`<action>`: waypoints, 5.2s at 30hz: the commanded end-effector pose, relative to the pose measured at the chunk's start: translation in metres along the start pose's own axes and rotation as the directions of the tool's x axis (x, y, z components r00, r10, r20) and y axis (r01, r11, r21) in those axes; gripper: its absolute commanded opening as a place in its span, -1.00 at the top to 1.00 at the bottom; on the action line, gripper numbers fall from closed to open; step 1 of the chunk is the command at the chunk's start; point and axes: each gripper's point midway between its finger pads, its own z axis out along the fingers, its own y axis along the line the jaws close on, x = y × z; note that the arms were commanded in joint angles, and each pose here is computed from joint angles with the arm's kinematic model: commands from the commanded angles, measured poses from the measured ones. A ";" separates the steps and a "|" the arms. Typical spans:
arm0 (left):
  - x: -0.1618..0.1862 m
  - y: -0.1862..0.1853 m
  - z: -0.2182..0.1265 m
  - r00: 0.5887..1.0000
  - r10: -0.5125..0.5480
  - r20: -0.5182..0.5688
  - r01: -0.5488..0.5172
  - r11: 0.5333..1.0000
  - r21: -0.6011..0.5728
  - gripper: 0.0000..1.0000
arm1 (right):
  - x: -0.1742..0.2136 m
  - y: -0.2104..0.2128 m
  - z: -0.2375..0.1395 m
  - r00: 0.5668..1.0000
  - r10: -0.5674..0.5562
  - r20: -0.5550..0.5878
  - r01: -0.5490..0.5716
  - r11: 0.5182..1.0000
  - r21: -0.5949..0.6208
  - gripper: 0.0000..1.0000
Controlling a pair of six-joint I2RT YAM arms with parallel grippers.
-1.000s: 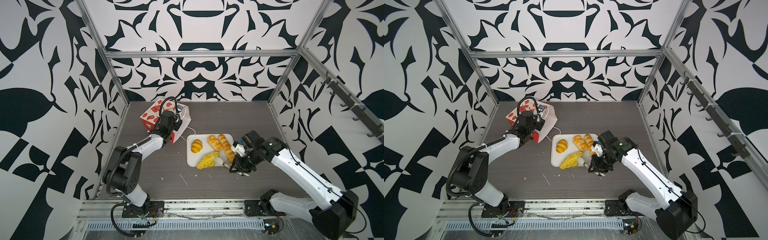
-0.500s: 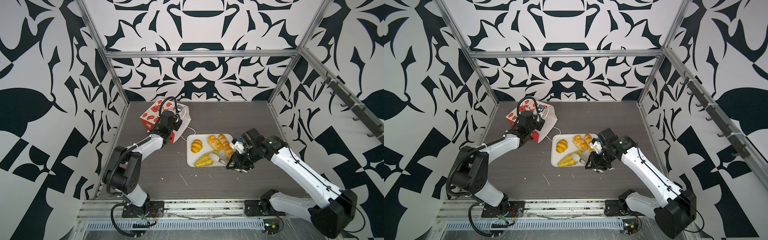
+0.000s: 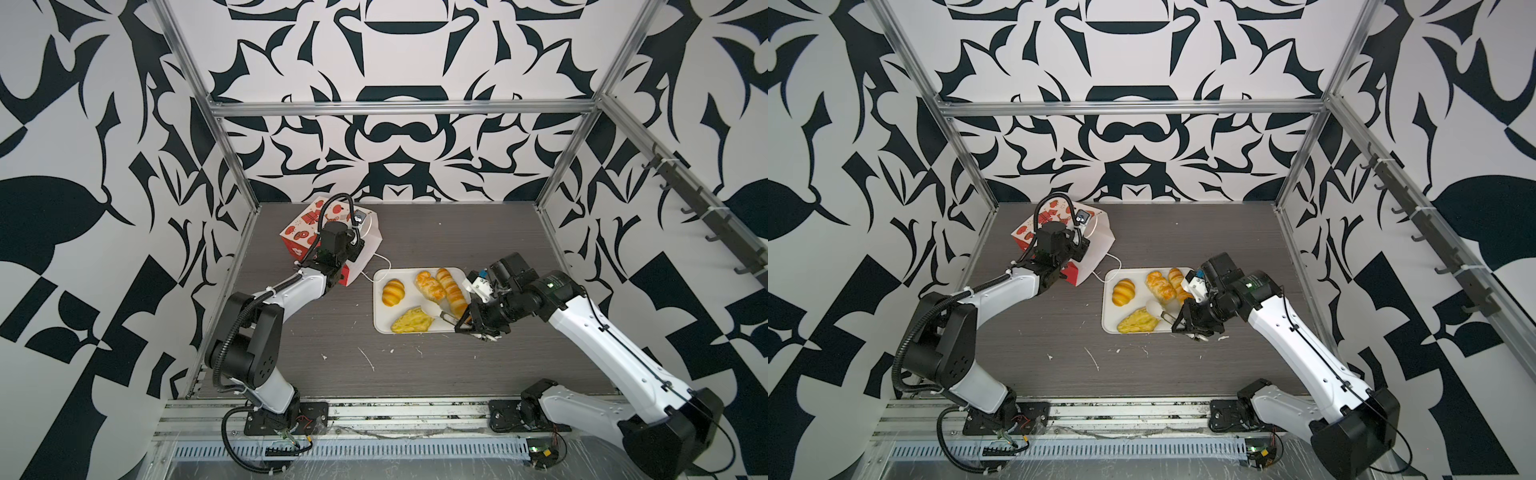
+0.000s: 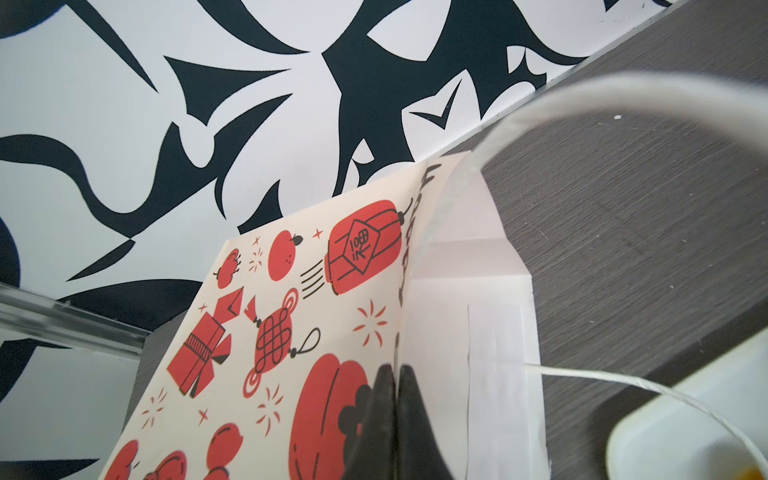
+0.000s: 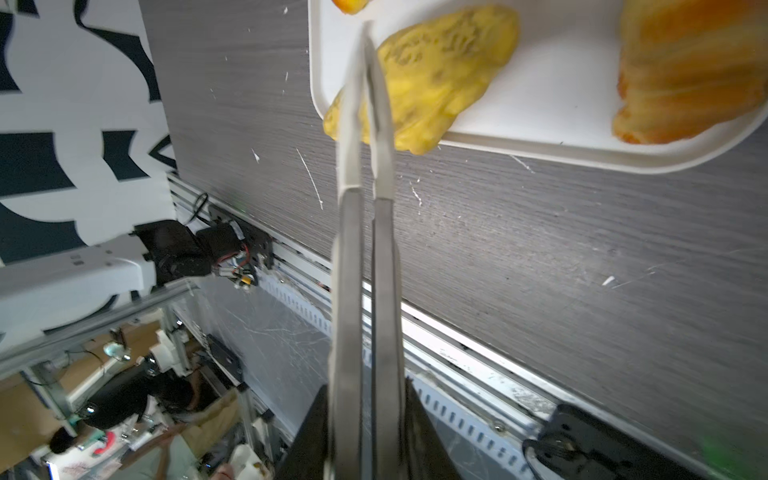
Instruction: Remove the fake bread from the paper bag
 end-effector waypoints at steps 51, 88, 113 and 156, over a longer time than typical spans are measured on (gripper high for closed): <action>-0.002 -0.001 -0.001 1.000 -0.024 0.014 0.024 1.000 0.020 1.00 | -0.029 0.004 0.024 0.996 -0.070 0.050 0.073 0.994 -0.076 1.00; -0.004 0.002 -0.009 1.000 -0.022 0.023 0.021 1.000 0.009 1.00 | -0.010 -0.017 -0.027 0.893 -0.443 0.082 0.387 0.846 0.366 0.64; -0.003 -0.002 -0.009 0.998 -0.038 0.042 0.037 0.999 0.028 1.00 | 0.055 0.000 0.009 0.994 -0.101 -0.031 0.101 0.995 0.007 0.36; 0.003 -0.008 -0.005 0.999 -0.038 0.033 0.036 0.998 0.050 1.00 | 0.018 -0.021 0.036 1.000 0.013 0.019 -0.012 0.999 -0.040 0.18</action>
